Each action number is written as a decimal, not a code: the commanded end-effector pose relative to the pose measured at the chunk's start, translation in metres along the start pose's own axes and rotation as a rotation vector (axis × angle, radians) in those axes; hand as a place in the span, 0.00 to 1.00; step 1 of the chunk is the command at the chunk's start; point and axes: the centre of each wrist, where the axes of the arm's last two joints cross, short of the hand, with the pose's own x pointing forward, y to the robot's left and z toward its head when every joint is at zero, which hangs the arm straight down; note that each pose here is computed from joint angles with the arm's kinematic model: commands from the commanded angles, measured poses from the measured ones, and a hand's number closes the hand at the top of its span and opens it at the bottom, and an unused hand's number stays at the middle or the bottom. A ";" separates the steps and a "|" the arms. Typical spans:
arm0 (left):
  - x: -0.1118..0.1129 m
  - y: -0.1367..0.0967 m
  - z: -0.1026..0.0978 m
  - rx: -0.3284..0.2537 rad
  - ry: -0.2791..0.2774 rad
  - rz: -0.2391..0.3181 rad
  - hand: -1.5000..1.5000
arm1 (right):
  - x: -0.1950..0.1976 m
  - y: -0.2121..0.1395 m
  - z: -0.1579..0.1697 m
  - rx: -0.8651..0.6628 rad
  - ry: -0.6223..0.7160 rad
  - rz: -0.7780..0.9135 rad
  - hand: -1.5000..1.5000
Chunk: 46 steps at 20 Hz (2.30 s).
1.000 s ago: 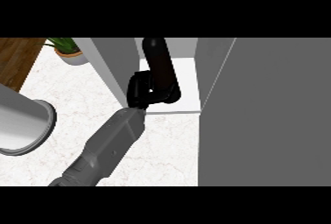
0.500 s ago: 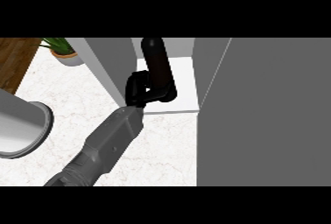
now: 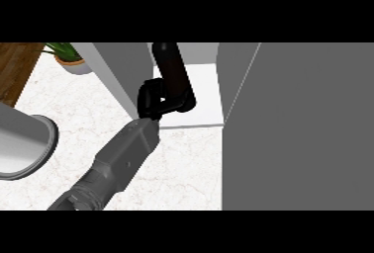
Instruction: Pick up the wine, place it into the cabinet and close the cabinet
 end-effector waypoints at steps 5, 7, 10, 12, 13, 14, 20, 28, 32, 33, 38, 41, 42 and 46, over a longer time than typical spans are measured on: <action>-0.002 0.007 0.000 0.027 -0.121 -0.008 0.00 | -0.002 0.000 0.005 -0.010 -0.003 0.017 0.00; 0.009 0.015 -0.010 0.002 -0.153 0.003 0.00 | 0.000 -0.006 0.000 0.003 -0.001 0.030 0.00; 0.009 -0.001 -0.007 -0.001 -0.169 0.010 0.00 | 0.015 0.003 0.005 -0.024 0.001 0.030 0.00; -0.010 0.009 0.014 -0.043 -0.184 0.014 0.00 | 0.008 0.001 0.008 -0.027 0.000 0.023 0.00; -0.001 0.007 0.006 -0.034 -0.175 -0.002 0.00 | 0.010 -0.004 0.012 -0.022 -0.002 0.046 0.00; -0.001 0.017 0.006 -0.030 -0.171 -0.021 0.00 | 0.005 -0.006 0.016 -0.007 0.014 0.040 0.00; 0.010 -0.001 0.017 -0.105 -0.190 0.001 0.00 | 0.012 0.009 0.011 -0.021 0.006 0.022 0.00; 0.036 -0.001 0.073 -0.293 -0.115 0.016 0.00 | 0.020 0.014 0.008 -0.033 0.024 0.036 0.00; 0.061 -0.001 0.113 -0.336 -0.125 0.053 0.00 | 0.015 -0.005 0.005 -0.034 0.000 0.036 0.00; 0.070 0.009 0.122 -0.341 -0.090 0.042 0.00 | 0.030 0.011 0.013 -0.042 0.002 0.027 0.00; 0.111 0.024 0.147 -0.325 -0.132 0.037 0.00 | 0.016 0.011 0.000 -0.035 0.004 0.040 0.00; 0.121 0.021 0.160 -0.315 -0.133 0.081 0.00 | 0.026 0.015 -0.009 0.006 -0.001 0.066 0.00; 0.135 0.023 0.168 -0.329 -0.122 0.066 0.00 | 0.014 -0.003 0.002 0.031 0.017 0.062 0.00; 0.148 0.036 0.175 -0.289 -0.162 0.046 0.00 | 0.027 0.011 -0.001 0.129 0.034 0.146 1.00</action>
